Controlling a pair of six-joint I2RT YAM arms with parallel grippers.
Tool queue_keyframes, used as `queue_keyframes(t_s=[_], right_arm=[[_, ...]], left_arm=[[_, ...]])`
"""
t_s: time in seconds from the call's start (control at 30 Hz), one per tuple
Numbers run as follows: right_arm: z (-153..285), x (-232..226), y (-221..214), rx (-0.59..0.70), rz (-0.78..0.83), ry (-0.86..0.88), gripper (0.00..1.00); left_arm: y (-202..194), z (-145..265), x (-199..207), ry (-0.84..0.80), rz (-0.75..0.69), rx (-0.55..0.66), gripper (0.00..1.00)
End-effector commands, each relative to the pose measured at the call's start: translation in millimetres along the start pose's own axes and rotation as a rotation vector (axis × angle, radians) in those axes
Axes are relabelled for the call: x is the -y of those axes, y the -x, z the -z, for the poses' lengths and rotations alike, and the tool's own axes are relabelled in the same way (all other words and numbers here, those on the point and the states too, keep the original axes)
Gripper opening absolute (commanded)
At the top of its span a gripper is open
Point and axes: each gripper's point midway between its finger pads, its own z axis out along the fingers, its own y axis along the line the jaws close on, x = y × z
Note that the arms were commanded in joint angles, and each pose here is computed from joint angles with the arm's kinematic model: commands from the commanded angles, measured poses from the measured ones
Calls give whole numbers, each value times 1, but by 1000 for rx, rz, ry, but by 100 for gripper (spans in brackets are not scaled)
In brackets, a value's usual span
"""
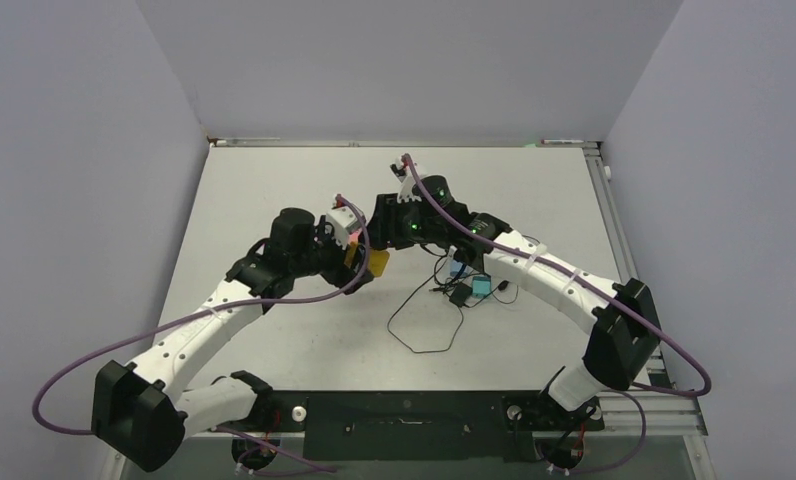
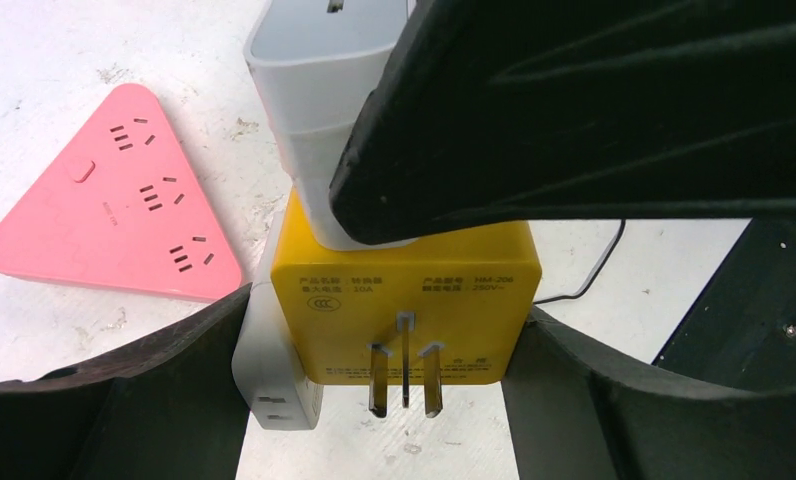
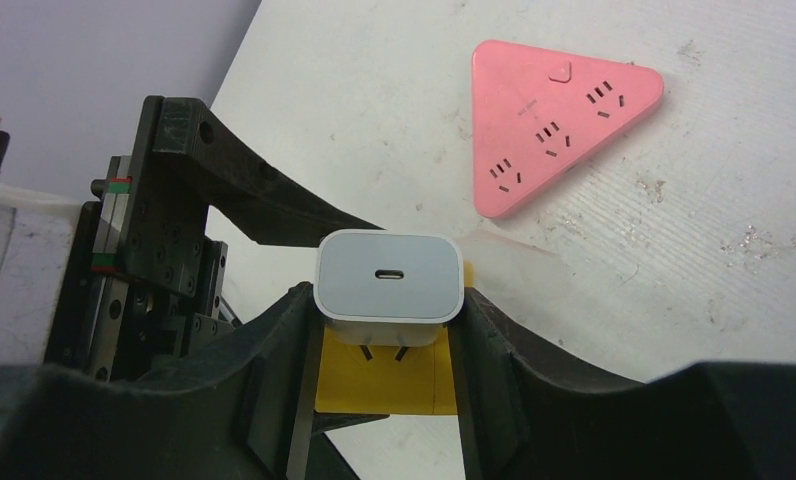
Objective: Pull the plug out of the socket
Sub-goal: Remove the plug from the socket.
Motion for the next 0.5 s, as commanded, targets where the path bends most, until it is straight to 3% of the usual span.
queue_keyframes(t_s=[0.0,0.47], right_arm=[[-4,-13,11,60,92,23,5],[-10,-5,13,29,86,-11,5]], left_arm=[[69,6,23,-122,-72,205,0],[65,1,19,-117,-62,190,0]])
